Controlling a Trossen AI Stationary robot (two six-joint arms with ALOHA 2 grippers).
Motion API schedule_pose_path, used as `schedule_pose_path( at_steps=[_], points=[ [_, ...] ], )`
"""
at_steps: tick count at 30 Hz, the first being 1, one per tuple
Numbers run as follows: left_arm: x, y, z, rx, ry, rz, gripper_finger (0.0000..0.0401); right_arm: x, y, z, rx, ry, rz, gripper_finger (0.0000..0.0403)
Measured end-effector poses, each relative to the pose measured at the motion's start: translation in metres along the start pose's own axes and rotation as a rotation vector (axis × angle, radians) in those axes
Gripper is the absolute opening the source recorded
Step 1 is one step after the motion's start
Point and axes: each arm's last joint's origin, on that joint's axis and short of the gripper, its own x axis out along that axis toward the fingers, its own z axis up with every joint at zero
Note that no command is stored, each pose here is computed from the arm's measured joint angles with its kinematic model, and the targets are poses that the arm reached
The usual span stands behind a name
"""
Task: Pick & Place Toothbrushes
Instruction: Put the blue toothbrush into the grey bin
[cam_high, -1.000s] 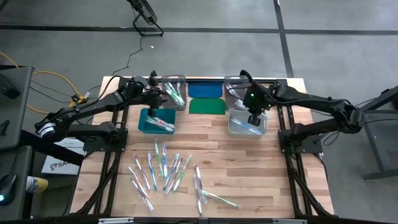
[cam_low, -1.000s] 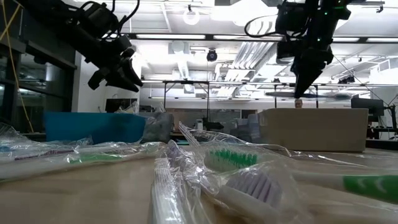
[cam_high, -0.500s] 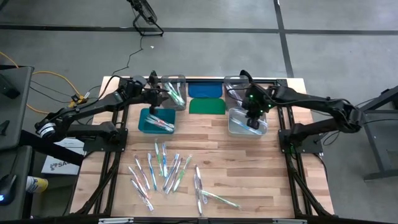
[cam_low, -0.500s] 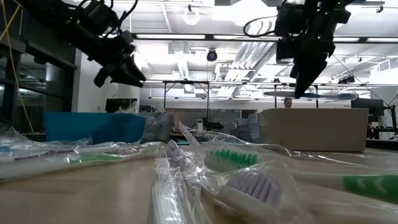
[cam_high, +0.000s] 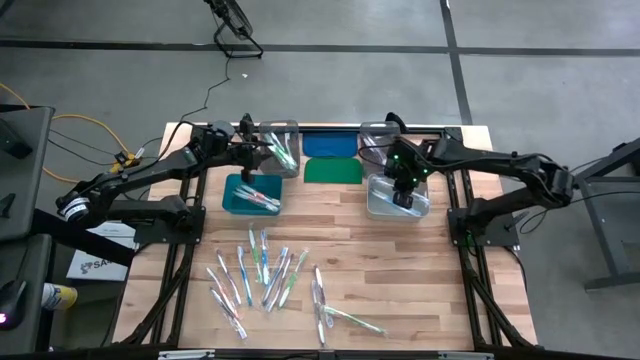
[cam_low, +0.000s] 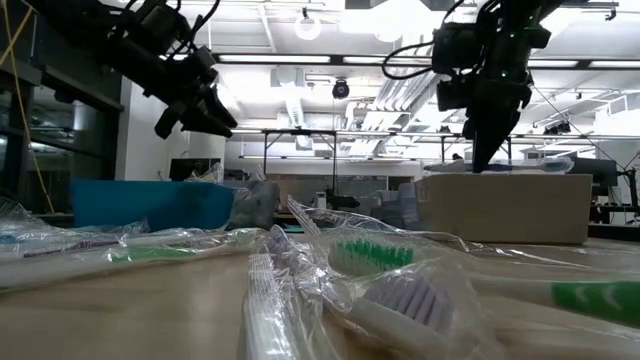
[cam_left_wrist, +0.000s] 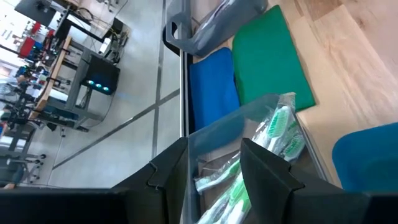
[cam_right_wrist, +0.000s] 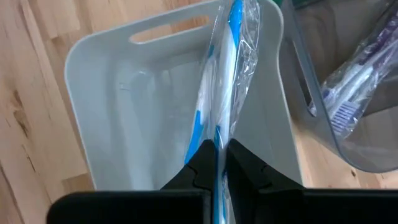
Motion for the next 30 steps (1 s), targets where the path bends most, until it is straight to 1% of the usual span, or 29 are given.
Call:
schedule_pose_path(
  at_steps=[5,9,14,17,24,27,30],
  points=[
    [0.0,0.002,0.001,0.003,-0.012,0.02,0.0141,0.011,-0.001,0.004,0.023,0.023,0.019,0.0013],
    [0.0,0.002,0.001,0.003,-0.012,0.022,0.0141,0.018,-0.002,0.005,0.081,0.056,0.02,0.0013],
    [0.0,0.002,0.001,-0.008,-0.012,0.021,0.0141,0.019,-0.002,0.006,0.149,0.055,0.021,0.0022],
    [0.0,0.002,0.001,-0.012,-0.012,0.021,0.0141,0.019,-0.002,0.006,0.161,0.056,0.02,0.0024],
    [0.0,0.001,0.001,-0.026,-0.007,0.013,0.0141,0.019,-0.001,0.006,0.177,0.057,0.06,0.0029],
    [0.0,0.002,0.001,-0.027,-0.01,0.017,0.0141,0.019,0.0,0.006,0.169,0.056,0.069,0.0042],
    [0.0,0.002,0.001,-0.036,-0.011,0.018,0.0141,0.019,0.0,0.006,0.198,0.058,0.112,0.007]
  ],
)
